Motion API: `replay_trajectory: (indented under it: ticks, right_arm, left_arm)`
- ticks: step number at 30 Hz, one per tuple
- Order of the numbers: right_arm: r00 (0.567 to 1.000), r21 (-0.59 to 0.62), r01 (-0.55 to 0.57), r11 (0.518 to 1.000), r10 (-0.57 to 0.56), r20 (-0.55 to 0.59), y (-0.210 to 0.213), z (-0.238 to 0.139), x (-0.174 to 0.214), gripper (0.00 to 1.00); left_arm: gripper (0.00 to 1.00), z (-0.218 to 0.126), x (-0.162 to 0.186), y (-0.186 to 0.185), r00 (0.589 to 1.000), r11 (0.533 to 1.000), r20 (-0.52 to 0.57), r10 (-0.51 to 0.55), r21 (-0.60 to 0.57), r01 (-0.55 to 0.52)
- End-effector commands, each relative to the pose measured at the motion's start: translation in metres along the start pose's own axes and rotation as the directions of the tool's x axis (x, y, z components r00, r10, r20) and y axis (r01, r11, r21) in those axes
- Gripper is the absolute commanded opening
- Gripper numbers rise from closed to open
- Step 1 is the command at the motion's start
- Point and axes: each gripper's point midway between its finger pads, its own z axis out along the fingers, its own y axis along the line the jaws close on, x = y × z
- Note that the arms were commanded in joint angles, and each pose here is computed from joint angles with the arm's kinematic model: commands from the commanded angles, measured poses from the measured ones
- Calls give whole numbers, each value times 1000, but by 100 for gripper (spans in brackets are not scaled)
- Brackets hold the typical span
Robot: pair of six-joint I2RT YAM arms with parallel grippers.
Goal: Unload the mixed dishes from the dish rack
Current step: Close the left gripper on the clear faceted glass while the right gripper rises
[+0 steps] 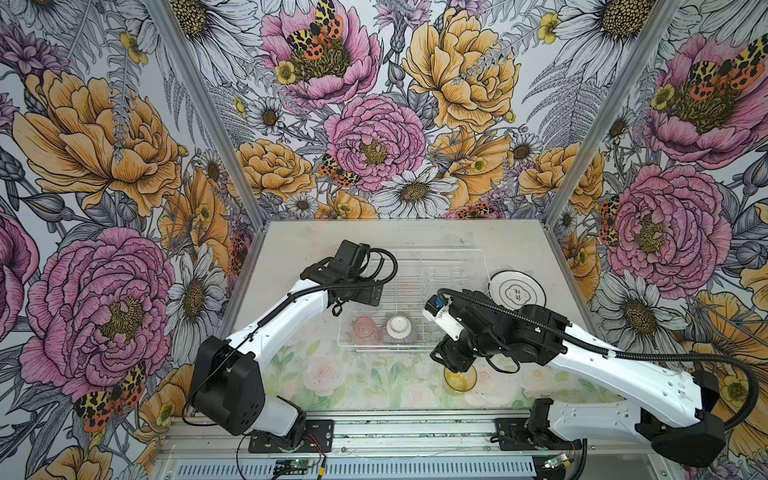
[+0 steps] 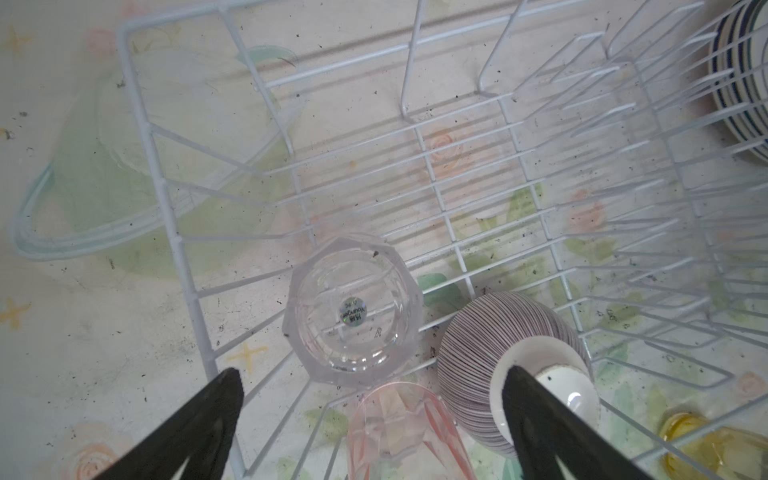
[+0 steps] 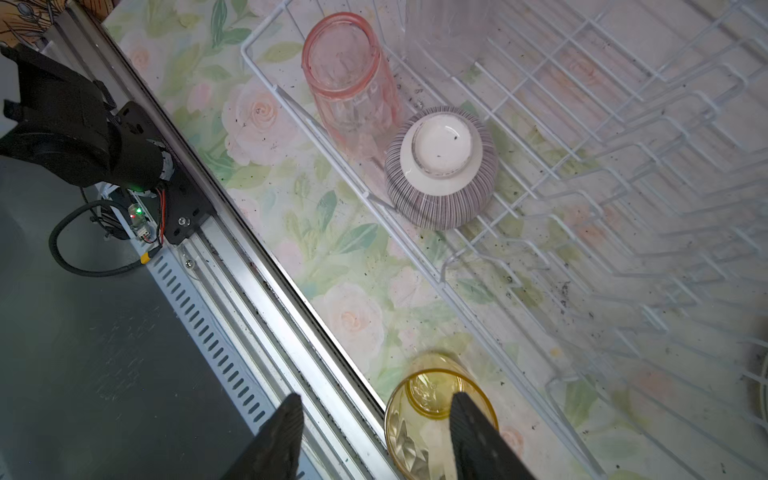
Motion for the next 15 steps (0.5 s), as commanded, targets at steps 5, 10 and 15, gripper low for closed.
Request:
replay_trajectory:
  ticks: [5,10,15]
  right_arm:
    - [993,68,-15,998,7,114,-17,-24,-11,61]
    - [990,95,-32,995,18,143,-25,-29,-11,62]
    - [988,107,-42,993,26,151,-30,-29,-9,62]
  left_arm:
    - [99,17,-3,7,998,996,-54,41,-74,-44]
    - [99,29,-4,6,996,996,-81,48,-72,-54]
    - [98,40,-6,4,993,996,-102,57,-66,-64]
